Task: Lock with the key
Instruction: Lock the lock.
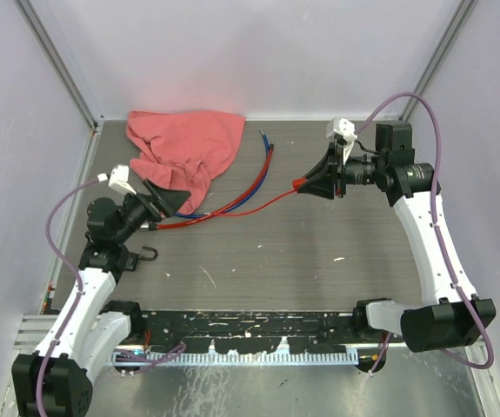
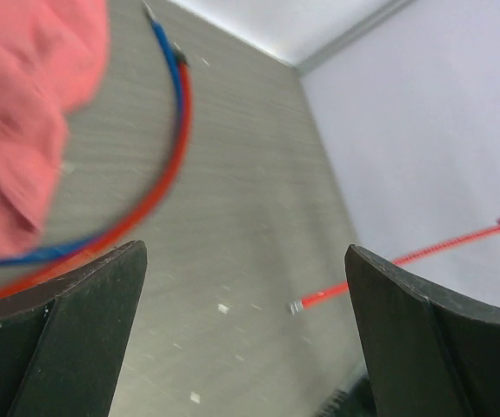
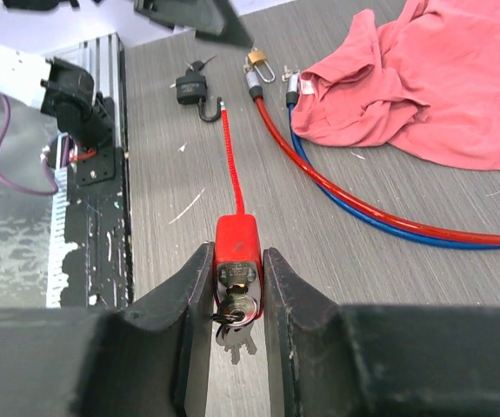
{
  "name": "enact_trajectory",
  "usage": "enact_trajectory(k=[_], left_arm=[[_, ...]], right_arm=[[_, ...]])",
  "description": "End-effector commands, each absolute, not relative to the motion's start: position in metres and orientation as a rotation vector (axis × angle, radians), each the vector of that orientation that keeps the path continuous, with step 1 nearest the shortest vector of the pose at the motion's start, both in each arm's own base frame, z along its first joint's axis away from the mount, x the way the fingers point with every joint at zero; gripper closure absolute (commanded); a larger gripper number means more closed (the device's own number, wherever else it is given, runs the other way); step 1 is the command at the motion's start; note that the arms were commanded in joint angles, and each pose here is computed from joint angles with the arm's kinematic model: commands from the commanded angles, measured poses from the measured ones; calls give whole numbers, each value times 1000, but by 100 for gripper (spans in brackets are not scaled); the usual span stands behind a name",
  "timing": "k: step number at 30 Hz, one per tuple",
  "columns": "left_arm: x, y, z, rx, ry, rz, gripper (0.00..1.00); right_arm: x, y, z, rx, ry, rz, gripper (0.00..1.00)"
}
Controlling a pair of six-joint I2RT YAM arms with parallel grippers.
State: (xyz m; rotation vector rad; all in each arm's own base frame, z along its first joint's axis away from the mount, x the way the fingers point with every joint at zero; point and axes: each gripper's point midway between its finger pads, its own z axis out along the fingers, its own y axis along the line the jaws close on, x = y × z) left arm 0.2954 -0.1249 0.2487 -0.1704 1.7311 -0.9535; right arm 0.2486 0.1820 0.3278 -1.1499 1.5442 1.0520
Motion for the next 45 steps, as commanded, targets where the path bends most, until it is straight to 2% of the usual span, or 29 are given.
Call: enact_trajectory(k=[1, 9, 14, 22, 31, 45], left_arm=[[253, -160, 300, -207, 1564, -1388, 2], [228, -174, 331, -367, 1413, -1499, 1], [241, -180, 300, -662, 1485, -1519, 12], [249, -211, 302, -691, 1509, -1437, 30], [284, -235, 273, -791, 1600, -1278, 32], [310, -235, 269, -857, 1605, -1151, 42]], right_arm=[[254, 185, 369, -1033, 1527, 1077, 99], [271, 182, 370, -855, 1604, 1176, 99], [281, 179, 367, -726, 1628, 1277, 99], [286, 182, 348, -620, 1660, 1385, 99], [286, 182, 340, -596, 1673, 1415, 99], [283, 183, 337, -601, 1672, 1426, 99]])
